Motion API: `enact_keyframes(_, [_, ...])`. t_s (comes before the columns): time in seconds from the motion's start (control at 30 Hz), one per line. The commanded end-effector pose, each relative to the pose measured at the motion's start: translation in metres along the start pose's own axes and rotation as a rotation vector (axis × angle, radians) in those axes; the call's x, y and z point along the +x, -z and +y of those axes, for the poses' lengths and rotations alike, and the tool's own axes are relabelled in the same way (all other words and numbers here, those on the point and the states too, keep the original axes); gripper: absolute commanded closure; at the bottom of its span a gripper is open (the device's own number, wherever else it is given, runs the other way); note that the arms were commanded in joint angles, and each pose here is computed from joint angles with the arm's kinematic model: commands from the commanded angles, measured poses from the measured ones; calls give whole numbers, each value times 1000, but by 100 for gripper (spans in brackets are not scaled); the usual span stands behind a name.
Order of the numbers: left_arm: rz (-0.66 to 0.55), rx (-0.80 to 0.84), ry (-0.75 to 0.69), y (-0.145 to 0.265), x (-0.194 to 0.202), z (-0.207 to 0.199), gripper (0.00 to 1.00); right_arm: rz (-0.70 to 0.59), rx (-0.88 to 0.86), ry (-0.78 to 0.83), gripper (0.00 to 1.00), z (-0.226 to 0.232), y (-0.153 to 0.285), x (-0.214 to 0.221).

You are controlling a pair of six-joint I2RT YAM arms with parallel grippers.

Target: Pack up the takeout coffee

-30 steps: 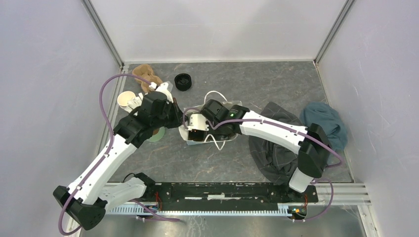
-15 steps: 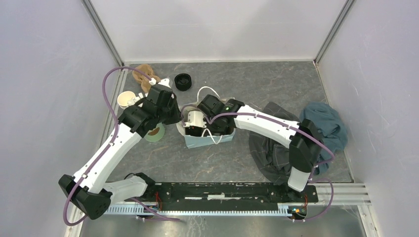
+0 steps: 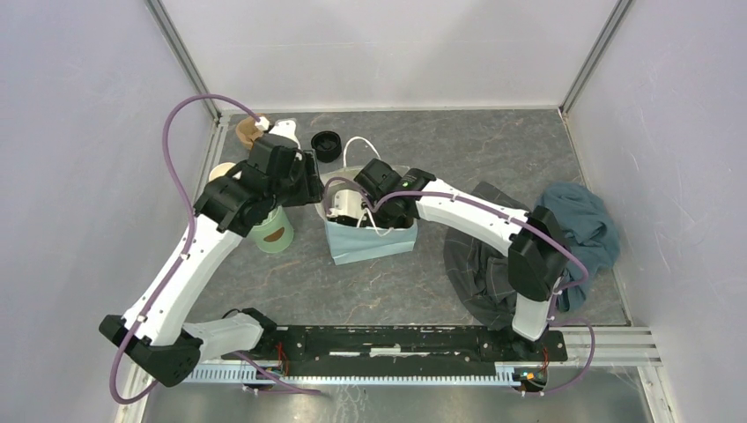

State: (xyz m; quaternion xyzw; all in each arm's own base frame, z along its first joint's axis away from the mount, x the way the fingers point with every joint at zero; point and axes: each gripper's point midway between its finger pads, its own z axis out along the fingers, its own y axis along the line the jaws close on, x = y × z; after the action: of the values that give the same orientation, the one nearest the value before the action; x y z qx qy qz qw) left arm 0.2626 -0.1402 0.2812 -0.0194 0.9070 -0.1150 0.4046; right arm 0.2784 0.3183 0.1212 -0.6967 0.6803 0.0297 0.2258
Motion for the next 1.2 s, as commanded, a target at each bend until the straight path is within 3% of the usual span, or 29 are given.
enact_keyframes(0.0, [-125,45,-67,27,-35,-6,35,60,-190,-4,100,43,-34,17])
enact_keyframes(0.27, [-202,23,-98,45,-53,1,35,137,-215,-28,100,49,-52,50])
enact_keyframes(0.53, [-191,16,-111,45,-51,3,36,168,-190,-89,100,33,-75,64])
enact_keyframes(0.83, [-176,6,-99,58,-43,11,39,213,-262,-130,100,55,-101,80])
enact_keyframes(1.17, [-187,-2,-64,73,-35,21,41,363,-253,-135,100,68,-107,122])
